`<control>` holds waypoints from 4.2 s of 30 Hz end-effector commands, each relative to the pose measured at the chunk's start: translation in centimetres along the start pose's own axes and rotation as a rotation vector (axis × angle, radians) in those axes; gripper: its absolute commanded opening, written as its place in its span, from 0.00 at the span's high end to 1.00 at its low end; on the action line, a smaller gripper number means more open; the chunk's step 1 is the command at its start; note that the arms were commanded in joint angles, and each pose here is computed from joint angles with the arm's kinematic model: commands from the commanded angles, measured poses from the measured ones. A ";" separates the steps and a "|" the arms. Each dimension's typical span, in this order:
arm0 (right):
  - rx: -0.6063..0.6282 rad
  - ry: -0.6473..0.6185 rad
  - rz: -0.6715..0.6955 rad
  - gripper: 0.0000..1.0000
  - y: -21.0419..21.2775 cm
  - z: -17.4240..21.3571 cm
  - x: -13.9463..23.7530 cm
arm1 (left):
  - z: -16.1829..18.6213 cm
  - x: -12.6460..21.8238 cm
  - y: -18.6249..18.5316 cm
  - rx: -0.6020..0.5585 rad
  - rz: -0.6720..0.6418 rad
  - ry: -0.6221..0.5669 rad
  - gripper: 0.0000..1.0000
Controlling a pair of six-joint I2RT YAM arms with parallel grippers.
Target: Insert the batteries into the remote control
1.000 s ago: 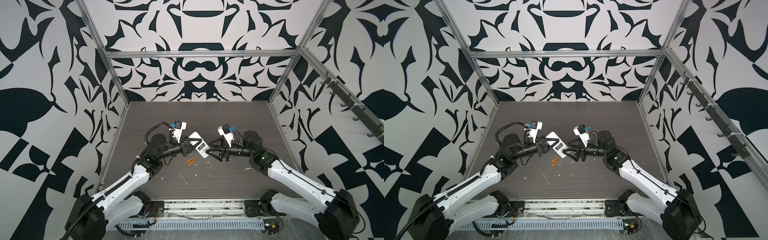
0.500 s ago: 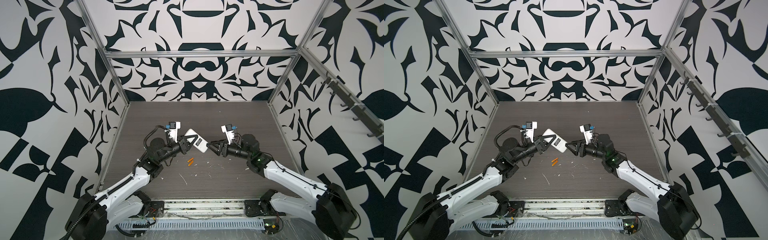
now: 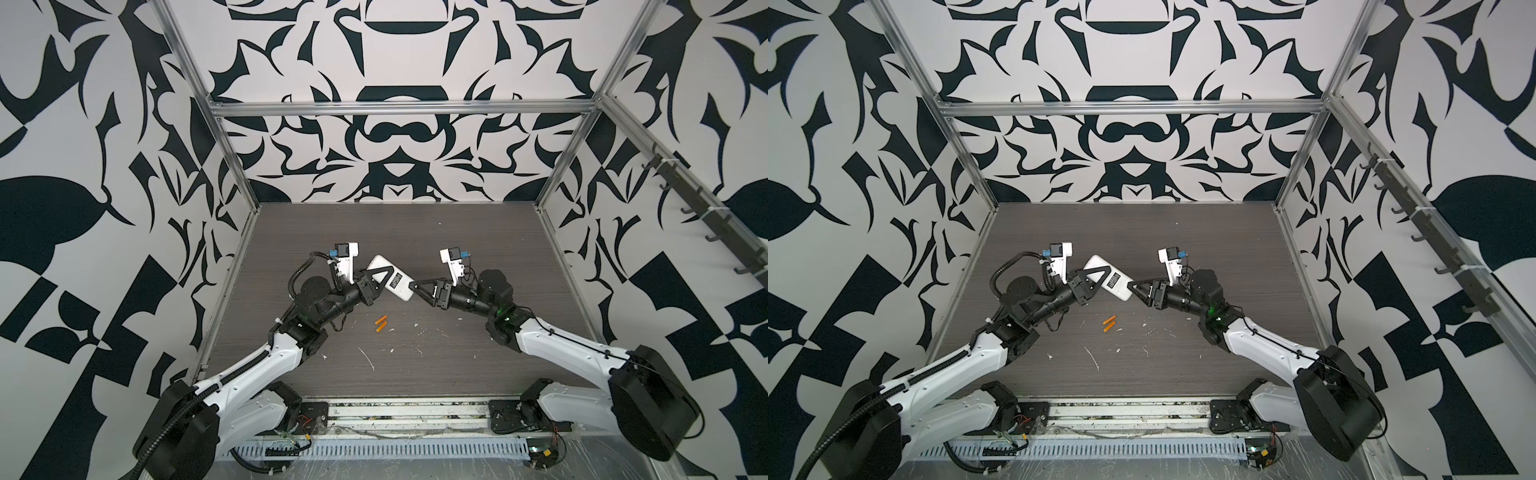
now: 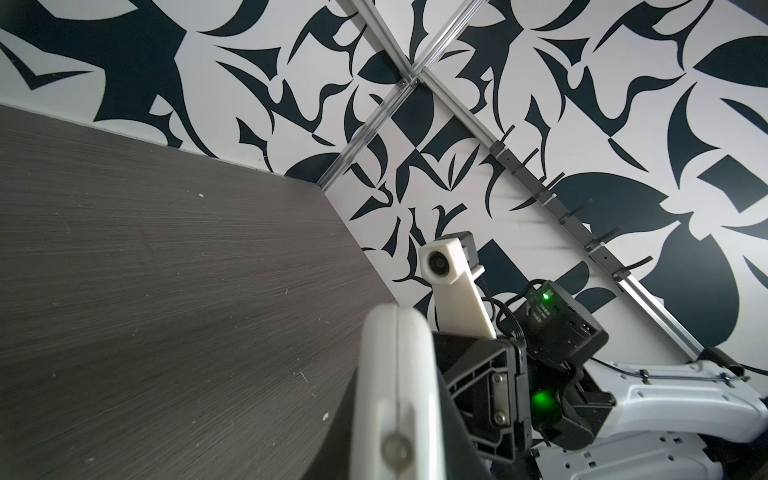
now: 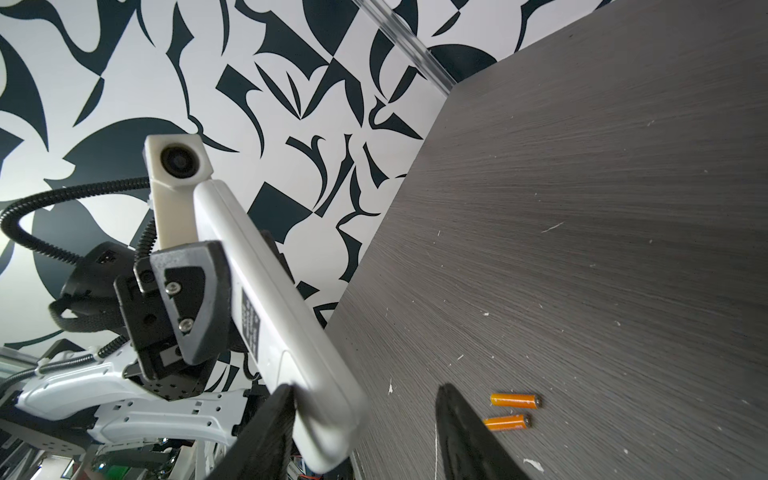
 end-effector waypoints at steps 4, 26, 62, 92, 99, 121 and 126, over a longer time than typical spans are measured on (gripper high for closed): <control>0.044 -0.002 -0.093 0.46 1.9 -0.5 -0.1 | -0.6 0.0 -0.2 -0.002 0.019 -0.048 0.95; 0.047 0.030 -0.113 0.62 1.8 -0.1 -1.0 | -0.4 -0.4 0.2 0.018 0.025 -0.058 0.95; 0.108 0.021 -0.156 0.85 3.2 -0.1 -0.5 | -0.7 -0.2 0.4 0.016 -0.010 -0.069 0.95; 0.172 -0.005 0.186 1.00 -1.5 0.9 2.6 | 0.4 1.7 3.5 0.004 -0.259 -0.038 0.95; 0.052 0.061 0.267 1.00 -6.4 1.9 1.9 | 0.8 2.0 3.7 0.006 -0.267 -0.028 0.95; -0.102 0.177 0.324 1.00 -13.5 4.3 -0.1 | 1.9 1.5 4.3 0.020 -0.255 0.017 0.95; -0.119 0.191 0.312 1.00 -13.9 4.6 -0.4 | 2.0 1.7 4.3 0.019 -0.254 0.016 0.95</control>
Point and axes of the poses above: each gripper's point midway between its finger pads, its own x axis back along the fingers, its own y axis along the line the jaws close on, z = x × y, the point moved 5 cm from there along x, back along the fingers, and after that the axes turned 10 degrees about -x, right-handed, at the moved point
